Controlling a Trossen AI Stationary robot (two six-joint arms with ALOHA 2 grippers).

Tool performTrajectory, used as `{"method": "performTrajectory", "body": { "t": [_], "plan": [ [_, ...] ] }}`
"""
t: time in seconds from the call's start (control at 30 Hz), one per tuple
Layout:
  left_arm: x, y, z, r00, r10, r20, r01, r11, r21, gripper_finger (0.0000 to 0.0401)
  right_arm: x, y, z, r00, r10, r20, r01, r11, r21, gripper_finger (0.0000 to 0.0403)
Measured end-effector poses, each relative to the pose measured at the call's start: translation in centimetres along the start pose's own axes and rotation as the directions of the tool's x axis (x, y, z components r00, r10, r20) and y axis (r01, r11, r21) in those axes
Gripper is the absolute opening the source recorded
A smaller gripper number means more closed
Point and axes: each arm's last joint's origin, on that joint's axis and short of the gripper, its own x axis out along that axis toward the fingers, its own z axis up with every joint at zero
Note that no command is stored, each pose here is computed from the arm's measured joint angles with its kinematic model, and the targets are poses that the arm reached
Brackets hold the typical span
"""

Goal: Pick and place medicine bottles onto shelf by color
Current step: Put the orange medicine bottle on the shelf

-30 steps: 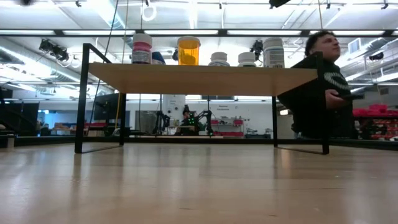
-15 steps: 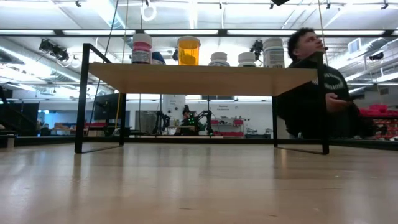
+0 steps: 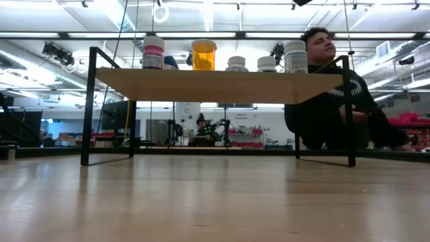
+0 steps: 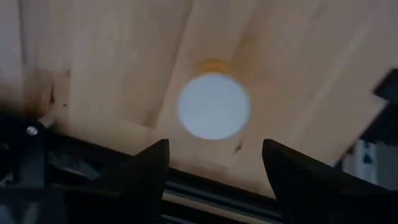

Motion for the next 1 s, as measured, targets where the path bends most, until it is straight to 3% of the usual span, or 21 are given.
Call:
{"method": "performTrajectory", "body": {
  "t": [0.33, 0.63, 1.0],
  "plan": [
    [1.7, 1.1, -0.4, 0.991, -0.121, 0.063, 0.125, 0.990, -0.069, 0.0281, 0.0, 0.0, 0.0, 1.000, 0.000, 0.000, 0.000, 1.000, 0.002, 0.0280],
    [3.3, 1.9, -0.6, 0.996, -0.077, 0.049, 0.081, 0.994, -0.079, 0.0282, 0.0, 0.0, 0.0, 1.000, 0.000, 0.000, 0.000, 1.000, 0.002, 0.0280],
    [3.6, 1.8, -0.3, 0.992, -0.093, 0.081, 0.099, 0.992, -0.075, 0.0282, 0.0, 0.0, 0.0, 1.000, 0.001, -0.001, -0.001, 1.000, 0.002, 0.0280]
  ]
}}
